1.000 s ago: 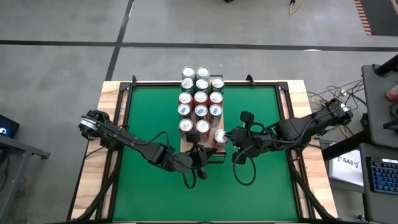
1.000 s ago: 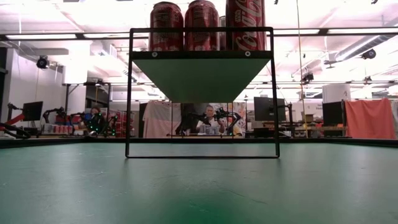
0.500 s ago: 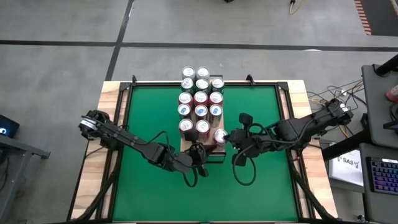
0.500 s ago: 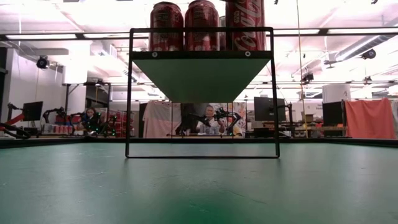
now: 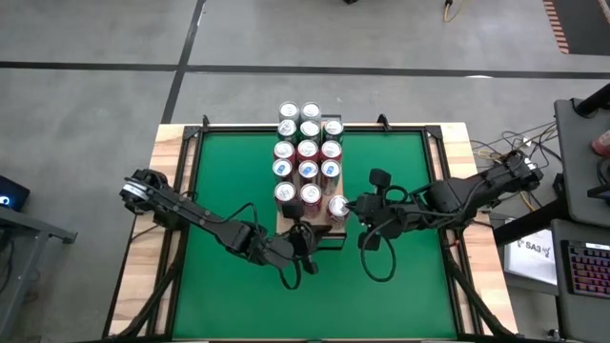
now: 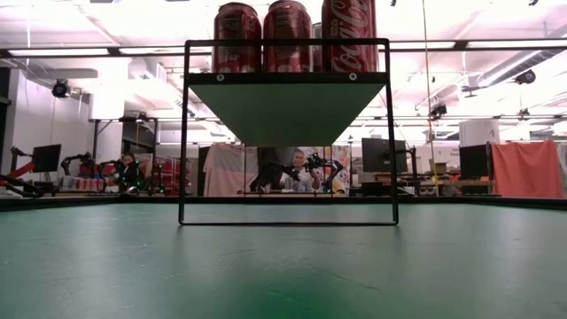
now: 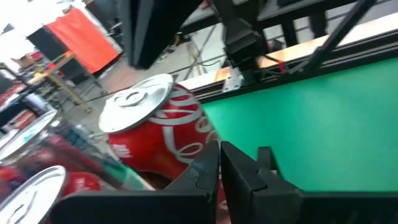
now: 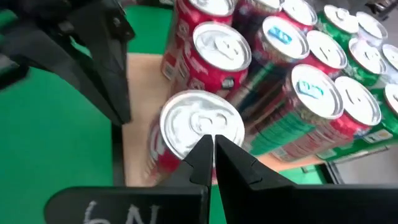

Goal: Place canned beverage on shelf
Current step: Put the red can on the shelf

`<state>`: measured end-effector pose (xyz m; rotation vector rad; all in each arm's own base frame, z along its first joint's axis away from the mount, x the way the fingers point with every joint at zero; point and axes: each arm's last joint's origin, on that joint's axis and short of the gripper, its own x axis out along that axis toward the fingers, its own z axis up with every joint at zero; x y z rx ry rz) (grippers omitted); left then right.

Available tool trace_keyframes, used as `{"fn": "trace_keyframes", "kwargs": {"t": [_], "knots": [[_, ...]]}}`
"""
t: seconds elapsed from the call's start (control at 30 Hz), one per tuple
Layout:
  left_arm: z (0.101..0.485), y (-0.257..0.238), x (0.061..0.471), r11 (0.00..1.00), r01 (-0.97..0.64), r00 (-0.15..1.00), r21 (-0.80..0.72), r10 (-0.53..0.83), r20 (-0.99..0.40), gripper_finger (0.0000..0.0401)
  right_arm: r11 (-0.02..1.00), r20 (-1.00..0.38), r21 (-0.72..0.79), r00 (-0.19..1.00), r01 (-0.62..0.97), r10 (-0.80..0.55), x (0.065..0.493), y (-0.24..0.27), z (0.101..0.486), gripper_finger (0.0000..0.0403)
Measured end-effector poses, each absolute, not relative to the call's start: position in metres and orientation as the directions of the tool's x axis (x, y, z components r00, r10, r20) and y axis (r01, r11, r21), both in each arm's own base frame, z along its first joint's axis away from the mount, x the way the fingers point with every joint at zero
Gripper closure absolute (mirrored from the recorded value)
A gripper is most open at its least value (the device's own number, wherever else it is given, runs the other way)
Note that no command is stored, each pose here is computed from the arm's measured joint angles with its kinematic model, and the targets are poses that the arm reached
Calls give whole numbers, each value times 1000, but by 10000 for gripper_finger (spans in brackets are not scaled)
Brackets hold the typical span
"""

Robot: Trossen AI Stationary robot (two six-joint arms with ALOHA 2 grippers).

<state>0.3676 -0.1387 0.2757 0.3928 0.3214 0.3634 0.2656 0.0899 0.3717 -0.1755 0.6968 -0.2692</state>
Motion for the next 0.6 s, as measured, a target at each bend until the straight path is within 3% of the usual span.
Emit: {"fn": "trace_keyframes", "kwargs": {"t": [0.6], "knots": [[276, -132, 371, 860, -294, 882, 416, 412, -229, 401, 953, -624, -240, 723, 183, -296, 280, 96, 357, 394]]}}
